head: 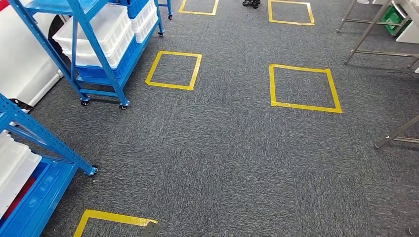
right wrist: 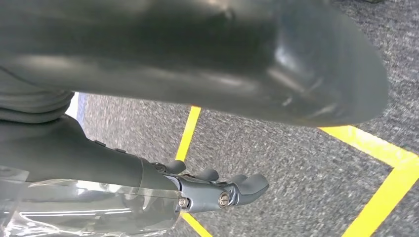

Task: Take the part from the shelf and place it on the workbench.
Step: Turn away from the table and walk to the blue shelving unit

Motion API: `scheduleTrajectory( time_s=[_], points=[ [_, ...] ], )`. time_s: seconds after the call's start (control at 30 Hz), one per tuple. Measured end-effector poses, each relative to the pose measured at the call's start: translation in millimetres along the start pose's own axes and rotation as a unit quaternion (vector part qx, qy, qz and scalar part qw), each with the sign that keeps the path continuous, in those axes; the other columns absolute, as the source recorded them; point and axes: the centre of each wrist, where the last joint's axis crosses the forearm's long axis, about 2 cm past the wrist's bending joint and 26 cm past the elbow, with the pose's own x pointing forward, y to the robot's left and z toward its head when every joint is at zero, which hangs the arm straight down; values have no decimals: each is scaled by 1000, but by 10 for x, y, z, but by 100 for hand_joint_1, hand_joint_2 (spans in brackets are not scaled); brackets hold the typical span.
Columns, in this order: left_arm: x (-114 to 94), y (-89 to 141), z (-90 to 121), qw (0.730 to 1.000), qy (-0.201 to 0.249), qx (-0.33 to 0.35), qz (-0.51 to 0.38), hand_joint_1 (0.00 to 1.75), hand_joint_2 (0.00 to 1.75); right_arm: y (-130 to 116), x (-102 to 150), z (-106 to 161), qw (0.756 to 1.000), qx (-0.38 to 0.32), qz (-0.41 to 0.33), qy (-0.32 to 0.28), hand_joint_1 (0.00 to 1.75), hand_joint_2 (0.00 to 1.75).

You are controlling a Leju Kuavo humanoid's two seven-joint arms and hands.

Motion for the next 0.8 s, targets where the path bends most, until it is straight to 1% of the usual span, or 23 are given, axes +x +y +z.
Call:
scheduleTrajectory(
  time_s=[0.17, 0.33, 0.5, 0.8],
  points=[
    [11, -2, -3, 1000, 1, 0, 0, 0, 0, 12, -13, 8, 1000, 3, 9, 3, 0, 0],
    [2, -4, 0, 1000, 5, 0, 0, 0, 0, 10, 25, -1, 1000, 4, 13, 1, 0, 0],
    [13, -1, -3, 1000, 6, 1, 0, 0, 0, 29, -5, 14, 1000, 5, 22, 1, 0, 0],
    [29, 3, -9, 1000, 11, 4, -2, 0, 0, 15, 56, -4, 999, 6, 37, -4, 0, 0]
  ],
)
